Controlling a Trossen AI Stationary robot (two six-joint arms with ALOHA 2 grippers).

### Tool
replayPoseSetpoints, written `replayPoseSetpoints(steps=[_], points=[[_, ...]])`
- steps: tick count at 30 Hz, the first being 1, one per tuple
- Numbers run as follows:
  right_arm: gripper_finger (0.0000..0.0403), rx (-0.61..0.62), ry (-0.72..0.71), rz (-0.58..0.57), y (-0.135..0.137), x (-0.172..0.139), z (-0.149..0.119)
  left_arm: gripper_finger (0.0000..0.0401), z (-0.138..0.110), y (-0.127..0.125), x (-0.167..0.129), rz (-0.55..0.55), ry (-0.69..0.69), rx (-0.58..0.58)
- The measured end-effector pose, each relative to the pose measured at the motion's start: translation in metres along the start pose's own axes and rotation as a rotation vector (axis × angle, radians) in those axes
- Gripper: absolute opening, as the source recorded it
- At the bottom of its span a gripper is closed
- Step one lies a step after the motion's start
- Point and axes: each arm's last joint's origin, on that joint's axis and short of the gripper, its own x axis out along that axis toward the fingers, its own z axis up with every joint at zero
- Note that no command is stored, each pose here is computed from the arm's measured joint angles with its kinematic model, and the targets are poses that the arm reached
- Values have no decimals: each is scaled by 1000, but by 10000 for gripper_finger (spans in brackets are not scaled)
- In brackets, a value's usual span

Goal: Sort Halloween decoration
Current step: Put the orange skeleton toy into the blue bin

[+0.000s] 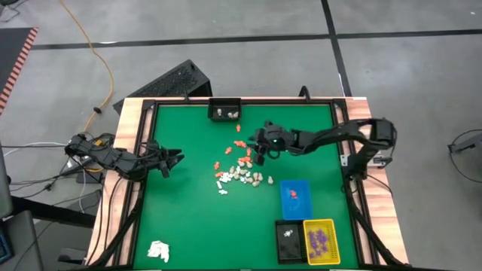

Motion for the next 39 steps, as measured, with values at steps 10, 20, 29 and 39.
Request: replayPoseSetpoints(steps=[10,20,29,39], points=[[188,1,31,-91,-2,42,-17,189,0,0,0,-3,8,-5],[185,-13,92,-132,-1,62,-30,189,-1,0,0,-3,10,-2],[166,44,134,-175,-4,63,-36,189,-1,0,0,-2,12,1],[58,92,160,-218,-8,62,-39,189,-1,0,0,-1,12,1]])
